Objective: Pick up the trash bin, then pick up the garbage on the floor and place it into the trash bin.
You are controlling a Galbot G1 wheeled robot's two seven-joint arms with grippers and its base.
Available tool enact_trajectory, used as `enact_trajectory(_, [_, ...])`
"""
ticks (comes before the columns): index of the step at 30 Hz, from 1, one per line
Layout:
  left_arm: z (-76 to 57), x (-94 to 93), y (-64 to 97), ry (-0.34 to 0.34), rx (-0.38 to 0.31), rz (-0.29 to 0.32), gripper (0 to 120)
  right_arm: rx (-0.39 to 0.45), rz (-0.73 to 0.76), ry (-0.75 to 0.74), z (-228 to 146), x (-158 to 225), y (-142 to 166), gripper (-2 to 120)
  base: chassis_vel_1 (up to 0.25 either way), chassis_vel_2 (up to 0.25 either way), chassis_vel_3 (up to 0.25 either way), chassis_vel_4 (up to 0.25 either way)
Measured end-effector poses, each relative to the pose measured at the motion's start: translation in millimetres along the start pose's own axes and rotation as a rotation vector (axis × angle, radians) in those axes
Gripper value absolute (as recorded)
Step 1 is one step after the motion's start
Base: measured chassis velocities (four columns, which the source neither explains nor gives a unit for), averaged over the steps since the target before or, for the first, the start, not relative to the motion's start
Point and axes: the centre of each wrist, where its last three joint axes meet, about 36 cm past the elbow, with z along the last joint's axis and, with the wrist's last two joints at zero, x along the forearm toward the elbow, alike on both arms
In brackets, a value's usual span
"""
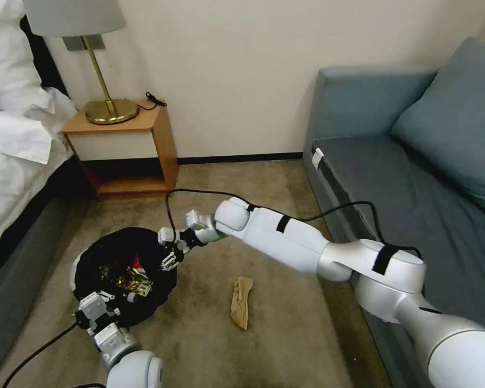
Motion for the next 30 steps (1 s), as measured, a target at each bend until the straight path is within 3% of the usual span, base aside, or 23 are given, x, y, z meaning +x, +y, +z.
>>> enact_trajectory(6, [-1.7,-2.8,3.2,0.005,0.01,-0.013,3,0.002,0.004,-0.026,2.4,15.9,2.0,99,0.0,0.0,0.0,0.0])
enact_trajectory(13, [-5.9,-6.5,9.1,0.008,0.024,-0.031,3,0.009,0.01,-0.048,8.4,48.8,7.0,100,0.0,0.0,0.0,0.0])
enact_trajectory(16, [-13.9,-9.7,13.5,0.0,0.035,-0.03,3,-0.021,0.042,-0.025,31.7,79.7,8.4,100,0.0,0.0,0.0,0.0])
enact_trajectory(22, [-17.4,-12.3,18.0,-0.004,0.036,-0.027,3,-0.075,0.094,-0.004,63.1,106.5,13.9,100,0.0,0.0,0.0,0.0])
enact_trajectory(26, [-17.3,-13.8,30.0,0.003,0.025,-0.023,3,-0.185,0.149,0.028,118.9,135.2,42.0,100,0.0,0.0,0.0,0.0])
enact_trajectory(28, [-17.3,-13.8,32.1,0.006,0.025,-0.021,3,-0.197,0.144,0.042,127.9,137.2,48.6,100,0.0,0.0,0.0,0.0])
enact_trajectory(30, [-17.2,-17.3,37.6,0.015,0.031,-0.014,3,-0.236,0.112,0.09,162.6,138.0,76.6,100,0.0,0.0,0.0,0.0])
